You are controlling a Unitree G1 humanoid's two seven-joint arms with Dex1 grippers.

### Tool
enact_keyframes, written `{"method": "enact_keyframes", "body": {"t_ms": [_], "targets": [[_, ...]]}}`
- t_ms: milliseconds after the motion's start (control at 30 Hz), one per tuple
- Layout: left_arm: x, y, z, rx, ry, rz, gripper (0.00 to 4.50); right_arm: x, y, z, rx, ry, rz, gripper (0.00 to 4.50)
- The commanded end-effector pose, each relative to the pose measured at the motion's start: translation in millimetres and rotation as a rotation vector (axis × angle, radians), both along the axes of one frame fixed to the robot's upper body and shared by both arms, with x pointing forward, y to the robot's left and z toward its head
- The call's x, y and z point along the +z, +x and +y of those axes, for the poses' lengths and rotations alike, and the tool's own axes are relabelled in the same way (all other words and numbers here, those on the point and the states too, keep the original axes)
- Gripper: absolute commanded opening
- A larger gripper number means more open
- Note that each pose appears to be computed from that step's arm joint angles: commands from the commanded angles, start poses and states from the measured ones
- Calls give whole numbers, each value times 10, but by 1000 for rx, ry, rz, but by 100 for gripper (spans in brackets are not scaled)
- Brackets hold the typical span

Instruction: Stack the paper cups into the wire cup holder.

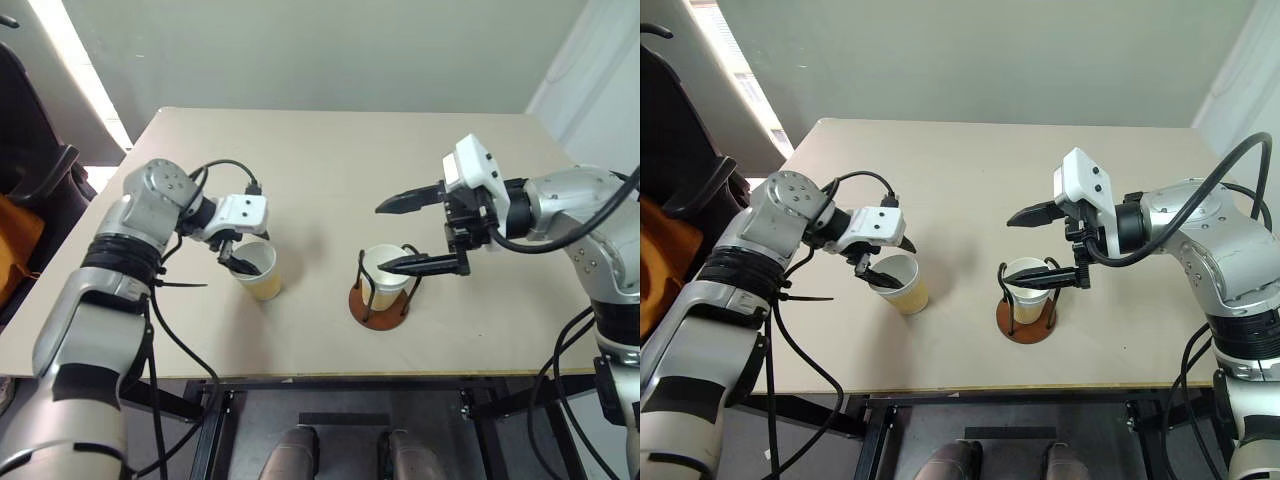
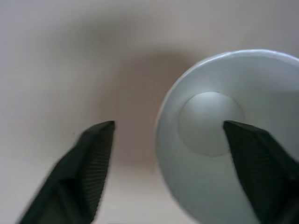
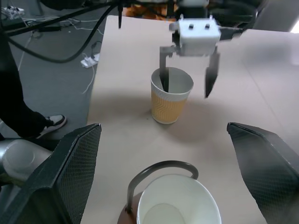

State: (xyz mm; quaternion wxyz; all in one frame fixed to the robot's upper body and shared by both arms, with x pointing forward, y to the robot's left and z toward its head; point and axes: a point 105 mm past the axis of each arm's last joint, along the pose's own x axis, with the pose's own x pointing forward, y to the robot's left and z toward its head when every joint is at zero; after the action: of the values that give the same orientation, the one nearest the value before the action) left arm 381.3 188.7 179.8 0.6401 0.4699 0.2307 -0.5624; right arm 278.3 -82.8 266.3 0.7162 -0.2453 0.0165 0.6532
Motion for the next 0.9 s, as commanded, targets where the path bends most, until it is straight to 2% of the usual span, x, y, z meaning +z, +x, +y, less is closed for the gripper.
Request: {"method": "enact_keyframes", "body": {"t_ms": [33,233,267,400,533,700,900], "targets": [[214,21,-51,-35,-14,-59,245,105,-99,-38,9,-2,-45,450],[241,-35,-10,-66,-10,-39,24,81,-98,-54,-5,-25,-51,450],[251,-54,-15,-77,-16,-35,6,70,-91,-53,-8,-32,-54,450],[372,-124,-86,-121,-68,-46,6,57,-71,-58,-18,-45,-62,450],[738,-206,-259,-190,-185,-94,6,106,-63,-233,-70,-54,-63,450],[1447,-355,-701,-349,-378,-171,6,118,-135,-805,-229,-84,-16,450],[1757,-523,-1258,-558,-415,-167,6,-17,-301,-1334,-357,-152,37,450]]}}
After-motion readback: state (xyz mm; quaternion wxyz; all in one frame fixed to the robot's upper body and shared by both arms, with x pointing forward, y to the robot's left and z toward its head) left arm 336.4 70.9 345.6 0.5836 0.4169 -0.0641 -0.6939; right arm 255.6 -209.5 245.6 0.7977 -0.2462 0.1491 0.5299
